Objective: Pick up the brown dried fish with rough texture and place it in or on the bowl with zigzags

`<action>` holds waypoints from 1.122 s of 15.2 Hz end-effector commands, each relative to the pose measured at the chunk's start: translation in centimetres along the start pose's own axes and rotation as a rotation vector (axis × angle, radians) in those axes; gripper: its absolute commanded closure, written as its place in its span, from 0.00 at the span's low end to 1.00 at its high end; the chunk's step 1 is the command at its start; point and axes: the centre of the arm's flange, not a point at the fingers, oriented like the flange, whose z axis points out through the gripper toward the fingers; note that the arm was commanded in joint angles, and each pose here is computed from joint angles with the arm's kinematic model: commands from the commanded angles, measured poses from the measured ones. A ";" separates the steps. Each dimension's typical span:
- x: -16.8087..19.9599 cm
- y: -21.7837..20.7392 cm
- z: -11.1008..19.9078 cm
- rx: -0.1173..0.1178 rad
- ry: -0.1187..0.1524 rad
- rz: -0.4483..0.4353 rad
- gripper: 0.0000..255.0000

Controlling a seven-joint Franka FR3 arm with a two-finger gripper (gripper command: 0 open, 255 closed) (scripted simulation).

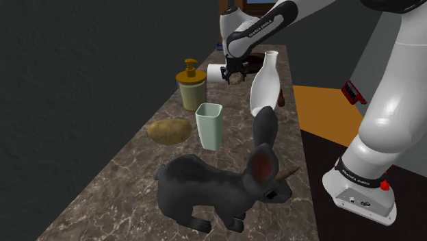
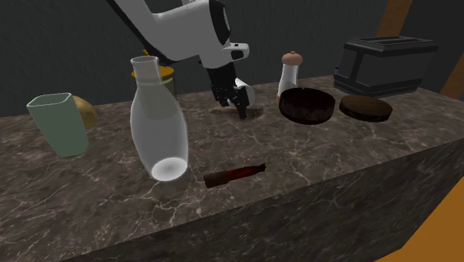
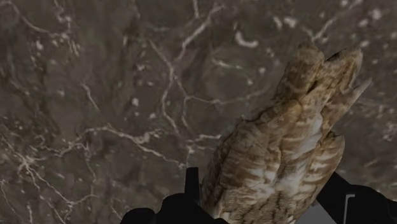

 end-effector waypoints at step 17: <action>2.1 1.5 -9.2 0.000 0.000 0.000 1.00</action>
